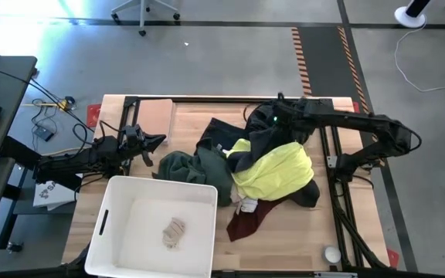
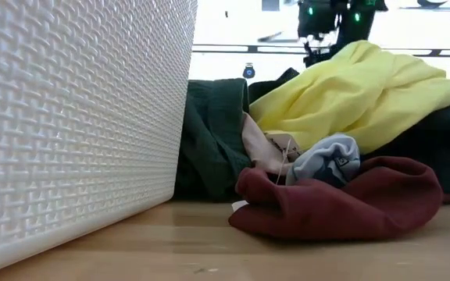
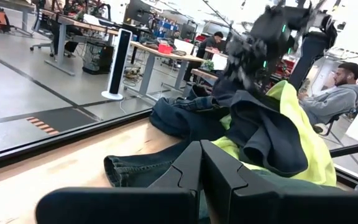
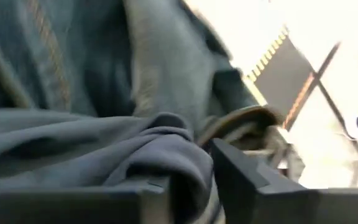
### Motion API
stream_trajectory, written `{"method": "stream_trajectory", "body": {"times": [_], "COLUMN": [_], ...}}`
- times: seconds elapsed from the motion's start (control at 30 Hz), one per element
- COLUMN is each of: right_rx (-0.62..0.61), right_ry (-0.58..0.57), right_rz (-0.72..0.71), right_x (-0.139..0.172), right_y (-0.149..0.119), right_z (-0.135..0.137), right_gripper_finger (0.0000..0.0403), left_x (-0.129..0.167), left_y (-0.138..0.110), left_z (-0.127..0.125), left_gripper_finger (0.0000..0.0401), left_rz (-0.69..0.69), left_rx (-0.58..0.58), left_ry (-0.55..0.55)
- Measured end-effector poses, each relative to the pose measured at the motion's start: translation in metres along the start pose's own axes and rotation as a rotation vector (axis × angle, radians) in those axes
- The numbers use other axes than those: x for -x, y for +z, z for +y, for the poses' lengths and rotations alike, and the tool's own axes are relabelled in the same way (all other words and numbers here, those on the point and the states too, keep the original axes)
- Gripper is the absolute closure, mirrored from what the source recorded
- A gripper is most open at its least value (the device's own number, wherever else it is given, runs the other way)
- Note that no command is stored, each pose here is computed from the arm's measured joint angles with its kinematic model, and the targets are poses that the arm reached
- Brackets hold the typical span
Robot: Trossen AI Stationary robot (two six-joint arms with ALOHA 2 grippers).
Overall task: Sort clothes
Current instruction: Adjust the clothes on the table, then put the white striped sock into the white bin
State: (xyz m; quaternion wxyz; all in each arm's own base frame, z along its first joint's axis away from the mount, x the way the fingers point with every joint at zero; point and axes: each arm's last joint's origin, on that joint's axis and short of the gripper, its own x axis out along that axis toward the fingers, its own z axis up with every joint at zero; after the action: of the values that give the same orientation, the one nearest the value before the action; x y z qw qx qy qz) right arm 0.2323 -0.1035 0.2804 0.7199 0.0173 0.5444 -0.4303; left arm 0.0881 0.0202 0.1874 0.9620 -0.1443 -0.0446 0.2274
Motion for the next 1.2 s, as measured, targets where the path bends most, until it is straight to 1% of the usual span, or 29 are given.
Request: {"method": "stream_trajectory", "body": {"times": [0.07,0.13,0.2,0.27,0.37,0.4,0.47,0.5,0.57,0.6,0.67,0.7,0.77,0.8,0.87,0.9,0.97,1.03,1.07,1.13,1.2], "right_rx": [-0.011,-0.026,-0.075,-0.098,-0.007,0.025,0.09,0.112,0.115,0.104,0.102,0.093,0.033,-0.005,-0.097,-0.134,-0.149,-0.133,-0.109,-0.016,0.123], "right_ry": [-0.047,-0.074,-0.049,0.039,0.239,0.28,0.32,0.321,0.281,0.238,0.107,0.038,-0.069,-0.103,-0.12,-0.095,0.0,0.141,0.227,0.435,0.658], "right_rz": [-0.026,-0.082,-0.178,-0.298,-0.514,-0.575,-0.674,-0.697,-0.692,-0.669,-0.567,-0.499,-0.356,-0.284,-0.151,-0.111,-0.087,-0.149,-0.197,-0.308,-0.461], "right_x": [0.022,0.05,0.082,0.113,0.153,0.163,0.177,0.18,0.177,0.171,0.151,0.141,0.124,0.118,0.112,0.11,0.112,0.12,0.125,0.139,0.158], "right_y": [0.011,0.022,0.033,0.04,0.046,0.046,0.04,0.036,0.025,0.019,0.005,-0.002,-0.011,-0.014,-0.019,-0.018,-0.018,-0.014,-0.011,-0.004,0.002], "right_z": [-0.014,-0.026,-0.035,-0.034,-0.012,-0.001,0.021,0.031,0.047,0.053,0.057,0.053,0.037,0.027,0.008,0.002,-0.009,-0.012,-0.009,0.004,0.022], "right_gripper_finger": [0.0281,0.0271,0.0267,0.0266,0.0266,0.0266,0.0266,0.0266,0.0265,0.0265,0.0265,0.0265,0.0265,0.0265,0.0264,0.0262,0.0257,0.0256,0.0256,0.0256,0.0256], "left_x": [0.0,0.0,0.0,0.0,0.0,0.0,0.0,0.0,0.0,0.0,0.0,0.0,0.0,0.0,0.0,0.0,0.0,0.0,0.0,0.0,0.0], "left_y": [0.0,0.0,0.0,0.0,0.0,0.0,0.0,-0.001,-0.001,-0.001,0.0,0.0,0.0,0.0,0.0,0.0,0.001,0.001,0.001,0.0,0.0], "left_z": [0.0,0.0,0.0,0.0,0.0,0.0,0.0,-0.001,-0.001,-0.001,-0.001,-0.001,-0.001,-0.001,-0.001,0.0,0.0,0.0,0.0,0.0,0.0], "left_gripper_finger": [0.0396,0.0396,0.0396,0.0396,0.0396,0.0396,0.0396,0.0396,0.0396,0.0396,0.0396,0.0396,0.0396,0.0396,0.0396,0.0396,0.0396,0.0396,0.0396,0.0396,0.0396], "left_rz": [0.0,0.001,0.001,0.001,0.004,0.005,0.009,0.01,0.012,0.013,0.01,0.008,0.007,0.006,0.002,-0.001,-0.007,-0.011,-0.01,-0.006,0.003], "left_rx": [0.0,0.0,0.006,0.015,0.015,0.015,0.015,0.015,0.016,0.016,0.016,0.017,0.017,0.017,0.012,0.01,0.01,0.01,0.01,0.008,0.01], "left_ry": [0.0,-0.001,-0.002,-0.002,-0.009,-0.011,-0.017,-0.023,-0.028,-0.03,-0.029,-0.027,-0.026,-0.024,-0.019,-0.012,0.004,0.014,0.015,0.014,0.004]}}
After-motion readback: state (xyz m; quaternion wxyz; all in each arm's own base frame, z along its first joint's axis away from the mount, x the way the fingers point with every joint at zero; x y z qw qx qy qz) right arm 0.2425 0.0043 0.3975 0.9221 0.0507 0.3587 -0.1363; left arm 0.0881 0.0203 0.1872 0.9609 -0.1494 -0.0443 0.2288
